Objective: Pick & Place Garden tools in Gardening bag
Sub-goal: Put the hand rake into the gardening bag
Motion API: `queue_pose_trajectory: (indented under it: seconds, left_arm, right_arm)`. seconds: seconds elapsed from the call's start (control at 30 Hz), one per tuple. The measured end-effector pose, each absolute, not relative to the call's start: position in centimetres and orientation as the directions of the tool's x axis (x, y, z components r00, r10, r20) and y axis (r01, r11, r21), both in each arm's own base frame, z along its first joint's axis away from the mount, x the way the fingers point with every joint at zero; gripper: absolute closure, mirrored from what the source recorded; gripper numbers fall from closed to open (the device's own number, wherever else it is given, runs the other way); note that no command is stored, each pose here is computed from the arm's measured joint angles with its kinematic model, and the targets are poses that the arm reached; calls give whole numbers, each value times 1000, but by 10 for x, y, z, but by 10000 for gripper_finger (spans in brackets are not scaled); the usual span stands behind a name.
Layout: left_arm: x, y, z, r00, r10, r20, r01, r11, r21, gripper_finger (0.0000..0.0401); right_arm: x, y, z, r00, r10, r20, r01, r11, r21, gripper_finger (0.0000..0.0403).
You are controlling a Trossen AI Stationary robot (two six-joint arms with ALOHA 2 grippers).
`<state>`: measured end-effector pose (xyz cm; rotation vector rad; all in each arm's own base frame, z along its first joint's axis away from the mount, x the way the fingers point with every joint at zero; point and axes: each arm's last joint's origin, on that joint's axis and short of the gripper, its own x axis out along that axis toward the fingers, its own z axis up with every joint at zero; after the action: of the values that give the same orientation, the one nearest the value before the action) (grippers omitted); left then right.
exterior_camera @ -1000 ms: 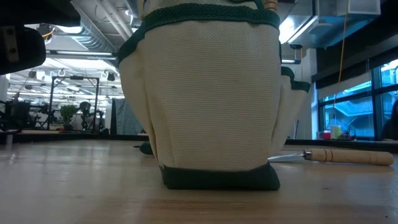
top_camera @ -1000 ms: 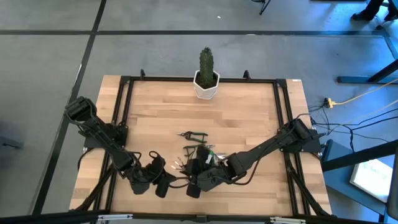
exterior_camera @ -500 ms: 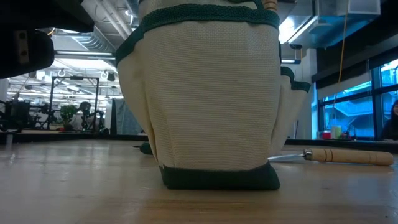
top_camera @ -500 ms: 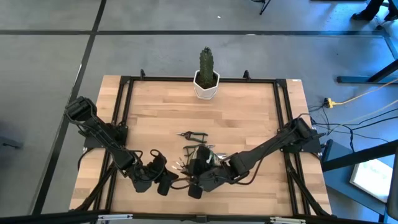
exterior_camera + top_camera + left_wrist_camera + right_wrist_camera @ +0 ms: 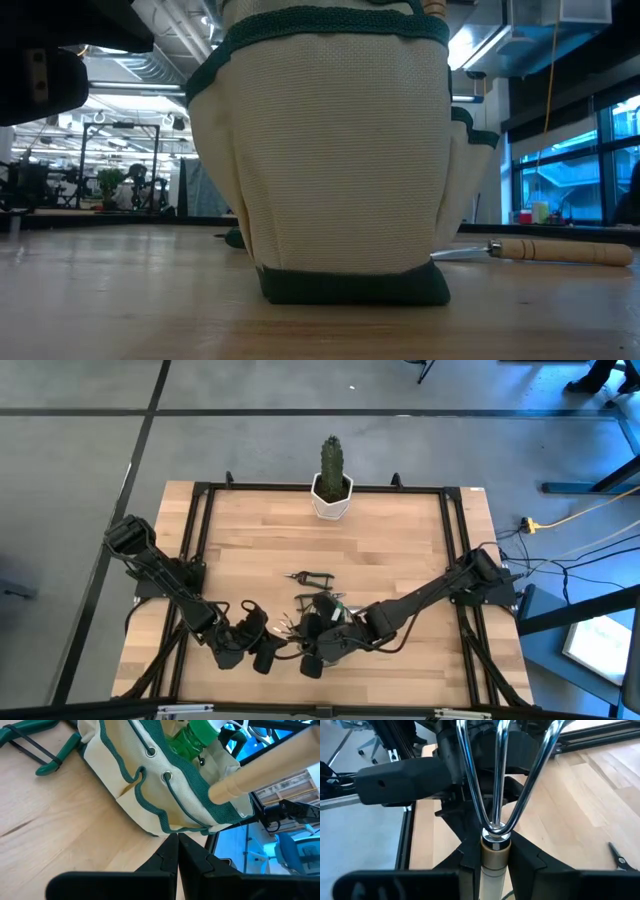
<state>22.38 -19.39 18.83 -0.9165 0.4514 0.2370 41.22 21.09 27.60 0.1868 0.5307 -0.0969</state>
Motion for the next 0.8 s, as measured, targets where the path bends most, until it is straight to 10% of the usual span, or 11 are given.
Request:
queue_pose_trajectory:
  seconds: [0.8]
  left_arm:
    - [224,-194,188,881,7,-472,-382,598,-704,400]
  right_arm:
    - [415,212,250,793,-56,-606,153,982,110,336]
